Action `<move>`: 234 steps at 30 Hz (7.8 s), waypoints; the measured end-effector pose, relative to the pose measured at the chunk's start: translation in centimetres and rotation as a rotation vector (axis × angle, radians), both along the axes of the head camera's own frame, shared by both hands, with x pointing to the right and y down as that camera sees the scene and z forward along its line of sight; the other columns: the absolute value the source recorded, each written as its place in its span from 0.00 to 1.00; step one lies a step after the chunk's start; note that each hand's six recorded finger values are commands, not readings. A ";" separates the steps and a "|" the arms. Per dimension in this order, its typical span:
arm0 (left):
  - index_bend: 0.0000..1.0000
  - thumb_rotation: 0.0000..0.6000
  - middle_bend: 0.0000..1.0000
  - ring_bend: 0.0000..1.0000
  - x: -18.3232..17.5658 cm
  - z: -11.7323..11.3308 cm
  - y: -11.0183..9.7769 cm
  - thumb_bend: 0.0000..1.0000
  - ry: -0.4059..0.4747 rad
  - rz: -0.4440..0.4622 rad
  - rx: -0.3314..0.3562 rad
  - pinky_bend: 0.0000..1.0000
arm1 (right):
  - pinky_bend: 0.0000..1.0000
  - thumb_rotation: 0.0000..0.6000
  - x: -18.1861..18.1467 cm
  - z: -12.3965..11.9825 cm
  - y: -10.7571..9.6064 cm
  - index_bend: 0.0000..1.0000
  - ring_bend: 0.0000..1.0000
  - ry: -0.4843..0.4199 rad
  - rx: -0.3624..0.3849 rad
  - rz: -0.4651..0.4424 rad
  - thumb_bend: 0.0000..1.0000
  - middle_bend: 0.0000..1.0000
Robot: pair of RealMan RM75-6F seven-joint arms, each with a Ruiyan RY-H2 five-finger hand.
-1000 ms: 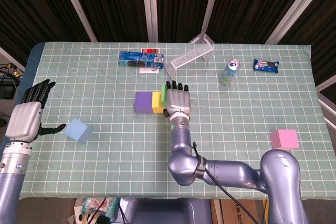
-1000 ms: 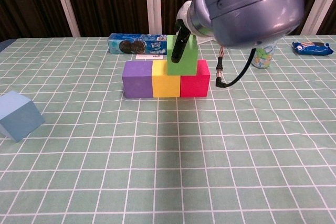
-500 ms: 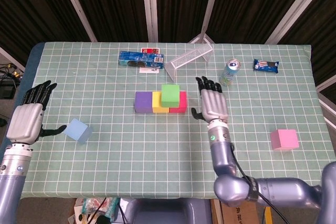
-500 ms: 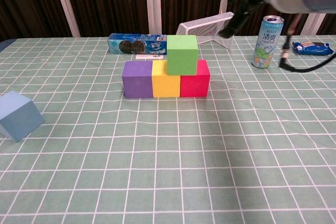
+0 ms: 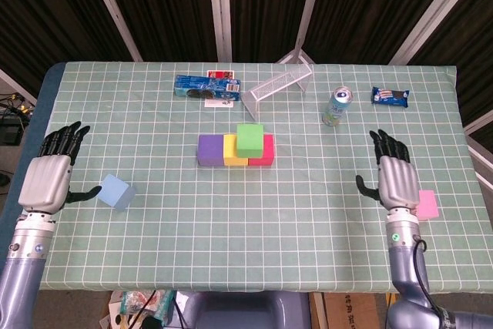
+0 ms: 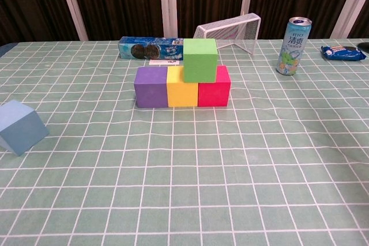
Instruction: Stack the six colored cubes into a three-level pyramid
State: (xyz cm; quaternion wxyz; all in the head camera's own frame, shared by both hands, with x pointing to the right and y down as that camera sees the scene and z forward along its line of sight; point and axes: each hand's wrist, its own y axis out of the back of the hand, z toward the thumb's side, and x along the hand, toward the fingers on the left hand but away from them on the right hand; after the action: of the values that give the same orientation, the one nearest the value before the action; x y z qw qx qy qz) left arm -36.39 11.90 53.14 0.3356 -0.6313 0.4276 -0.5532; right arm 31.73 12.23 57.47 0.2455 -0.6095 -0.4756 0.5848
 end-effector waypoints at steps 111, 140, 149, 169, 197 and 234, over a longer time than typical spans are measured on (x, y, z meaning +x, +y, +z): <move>0.03 1.00 0.41 0.02 3.9 12.0 -6.5 0.24 -0.171 0.005 -0.347 0.02 | 0.00 1.00 10.9 0.8 4.0 0.00 0.00 0.075 0.138 0.044 0.38 0.00; 0.01 1.00 0.33 0.02 10.1 16.7 -9.6 0.22 -0.275 -0.006 -0.416 0.02 | 0.00 1.00 11.3 0.8 4.0 0.00 0.00 0.064 0.134 0.059 0.38 0.00; 0.00 1.00 0.27 0.02 10.3 17.7 -9.3 0.20 -0.293 -0.002 -0.438 0.02 | 0.00 1.00 11.3 0.9 4.0 0.00 0.00 0.064 0.131 0.060 0.38 0.00; 0.00 1.00 0.14 0.01 9.5 16.7 -9.0 0.07 -0.295 0.060 -0.401 0.02 | 0.00 1.00 11.2 1.0 4.2 0.00 0.00 0.060 0.123 0.061 0.38 0.00; 0.00 1.00 0.17 0.01 6.0 17.6 -7.0 0.09 -0.240 0.336 -0.313 0.08 | 0.00 1.00 10.7 1.3 4.4 0.00 0.00 0.047 0.111 0.058 0.38 0.00; 0.02 1.00 0.31 0.01 7.3 17.8 -7.0 0.42 -0.143 0.256 -0.290 0.10 | 0.00 1.00 10.6 1.7 4.7 0.00 0.00 0.034 0.083 0.064 0.38 0.00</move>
State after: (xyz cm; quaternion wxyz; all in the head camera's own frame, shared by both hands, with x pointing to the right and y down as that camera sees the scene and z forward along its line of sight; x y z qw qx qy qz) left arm -29.14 4.85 70.94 0.3385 -0.6813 0.2347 -0.6051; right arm 42.36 16.89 59.13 0.2600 -0.5733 -0.5143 0.5824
